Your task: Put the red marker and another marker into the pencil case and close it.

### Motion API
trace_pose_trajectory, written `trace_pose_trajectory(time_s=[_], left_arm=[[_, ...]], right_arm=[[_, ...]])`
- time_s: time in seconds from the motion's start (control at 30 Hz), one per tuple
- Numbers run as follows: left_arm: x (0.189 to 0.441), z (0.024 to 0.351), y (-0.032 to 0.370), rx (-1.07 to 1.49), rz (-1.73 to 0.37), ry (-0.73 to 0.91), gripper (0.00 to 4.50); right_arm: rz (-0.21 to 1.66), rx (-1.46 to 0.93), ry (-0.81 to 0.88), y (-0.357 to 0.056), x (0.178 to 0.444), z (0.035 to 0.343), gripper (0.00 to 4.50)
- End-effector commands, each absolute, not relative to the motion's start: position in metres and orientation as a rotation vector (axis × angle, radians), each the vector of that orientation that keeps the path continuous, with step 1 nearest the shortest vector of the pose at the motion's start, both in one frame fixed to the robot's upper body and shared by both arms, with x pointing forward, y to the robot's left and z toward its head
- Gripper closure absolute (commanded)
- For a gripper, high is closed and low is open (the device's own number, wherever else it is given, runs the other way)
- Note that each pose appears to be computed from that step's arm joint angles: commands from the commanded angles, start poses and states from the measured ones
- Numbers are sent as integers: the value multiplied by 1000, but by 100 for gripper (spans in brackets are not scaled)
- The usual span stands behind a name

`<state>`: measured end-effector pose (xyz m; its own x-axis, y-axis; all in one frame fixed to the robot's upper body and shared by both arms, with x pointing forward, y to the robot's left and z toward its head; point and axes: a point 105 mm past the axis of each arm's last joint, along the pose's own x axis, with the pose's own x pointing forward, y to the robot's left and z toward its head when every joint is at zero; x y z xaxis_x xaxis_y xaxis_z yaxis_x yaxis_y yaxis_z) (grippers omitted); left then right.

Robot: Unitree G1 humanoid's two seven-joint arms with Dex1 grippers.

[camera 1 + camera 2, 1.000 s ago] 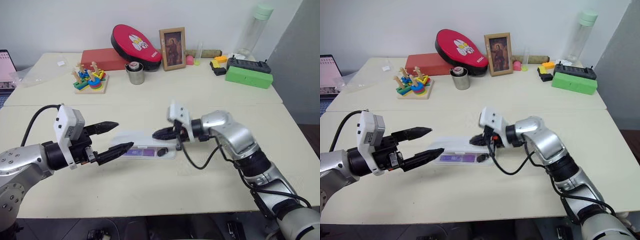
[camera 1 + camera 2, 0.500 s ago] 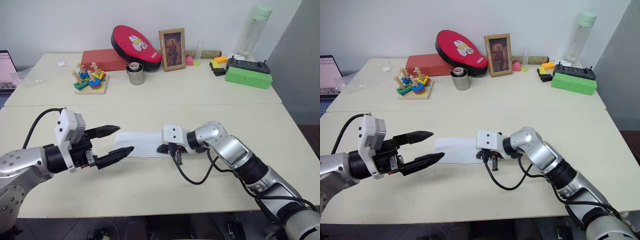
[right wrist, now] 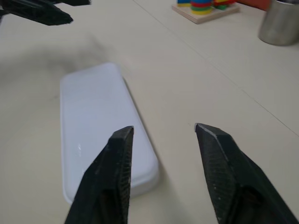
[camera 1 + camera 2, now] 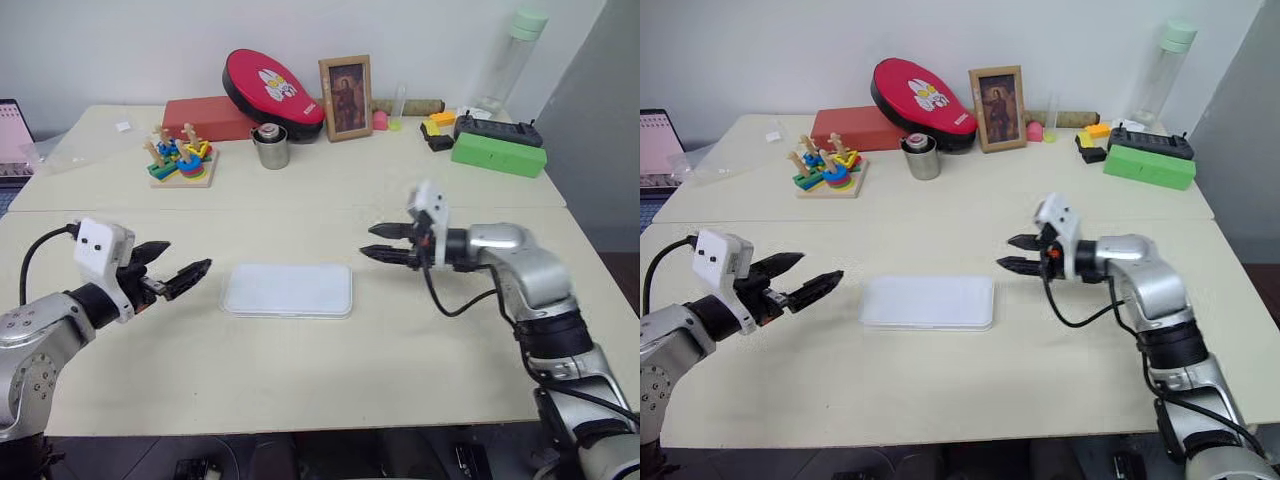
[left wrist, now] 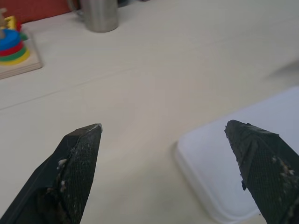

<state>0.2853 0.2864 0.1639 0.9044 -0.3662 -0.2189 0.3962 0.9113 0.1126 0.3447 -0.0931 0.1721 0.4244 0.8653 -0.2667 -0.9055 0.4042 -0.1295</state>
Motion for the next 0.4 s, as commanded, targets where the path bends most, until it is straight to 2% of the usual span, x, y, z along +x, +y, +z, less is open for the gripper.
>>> trace_pose_trajectory(time_s=[0.03, 0.2, 0.4], left_arm=[[285, 170, 317, 234, -319, 185, 0], [287, 176, 326, 283, -325, 193, 0], [291, 179, 322, 290, -324, 177, 0]], right_arm=[[1048, -267, 167, -125, 346, 178, 129], [998, -281, 219, -149, 341, 168, 3], [990, -289, 230, -153, 340, 168, 3]])
